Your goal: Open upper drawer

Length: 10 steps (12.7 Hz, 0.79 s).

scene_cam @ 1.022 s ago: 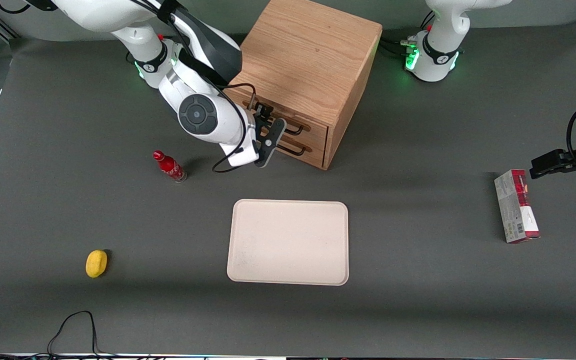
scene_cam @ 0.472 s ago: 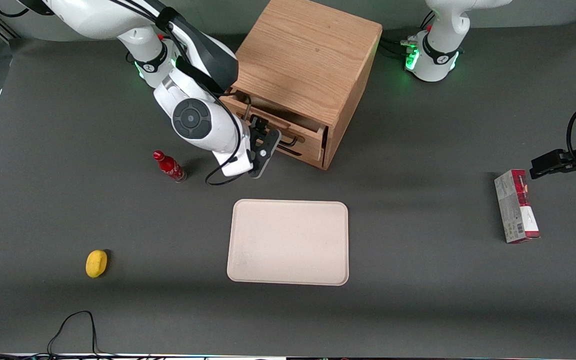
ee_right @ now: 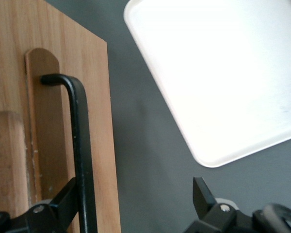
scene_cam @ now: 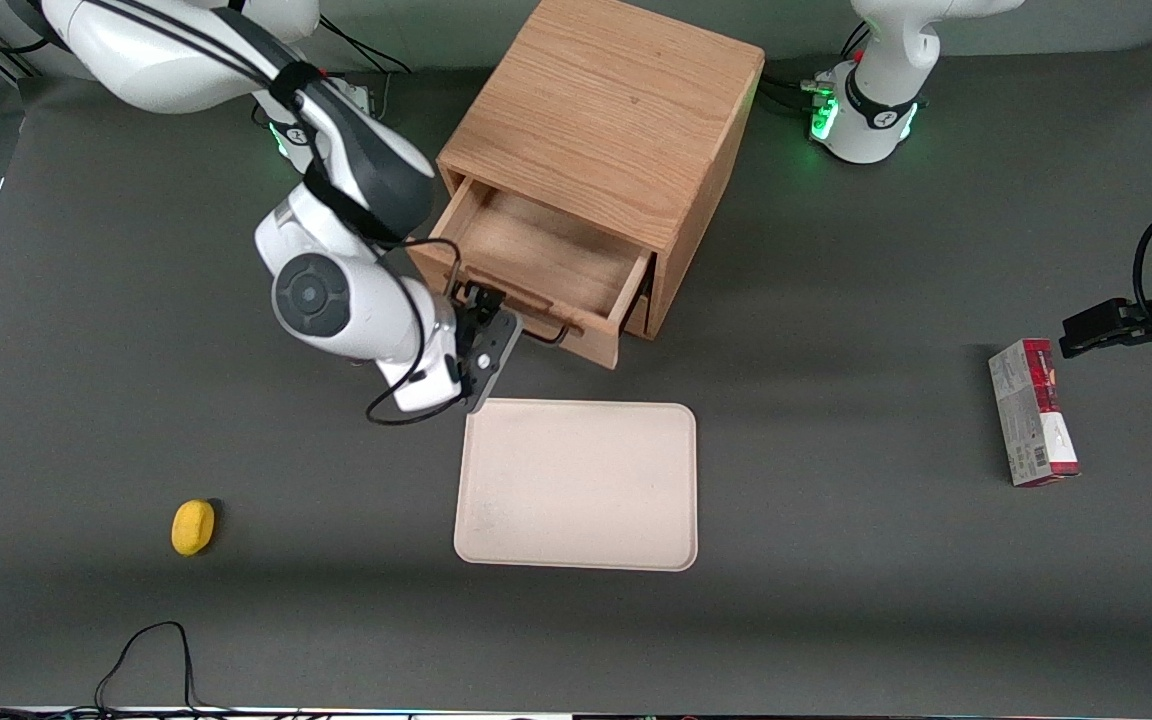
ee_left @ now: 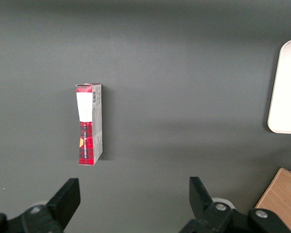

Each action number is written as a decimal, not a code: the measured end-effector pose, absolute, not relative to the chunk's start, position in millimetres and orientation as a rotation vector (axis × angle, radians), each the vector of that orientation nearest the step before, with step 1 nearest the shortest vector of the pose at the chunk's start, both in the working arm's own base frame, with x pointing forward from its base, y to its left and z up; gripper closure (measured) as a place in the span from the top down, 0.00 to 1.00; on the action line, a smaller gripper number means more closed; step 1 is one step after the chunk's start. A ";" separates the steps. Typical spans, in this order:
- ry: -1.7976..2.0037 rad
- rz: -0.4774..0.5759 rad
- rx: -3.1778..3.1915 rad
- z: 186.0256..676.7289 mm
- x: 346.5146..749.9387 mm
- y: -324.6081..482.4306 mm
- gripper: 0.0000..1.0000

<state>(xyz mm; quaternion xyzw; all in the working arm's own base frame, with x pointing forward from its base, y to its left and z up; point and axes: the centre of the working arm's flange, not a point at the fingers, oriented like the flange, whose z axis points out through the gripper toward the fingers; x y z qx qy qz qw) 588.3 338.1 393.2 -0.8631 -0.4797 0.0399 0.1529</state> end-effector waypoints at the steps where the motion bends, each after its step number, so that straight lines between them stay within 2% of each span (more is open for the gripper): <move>1: -1.387 0.098 -2.472 390.9 599.9 327.0 1.00; 10: -1.366 -0.027 -2.525 387.5 670.0 274.8 1.00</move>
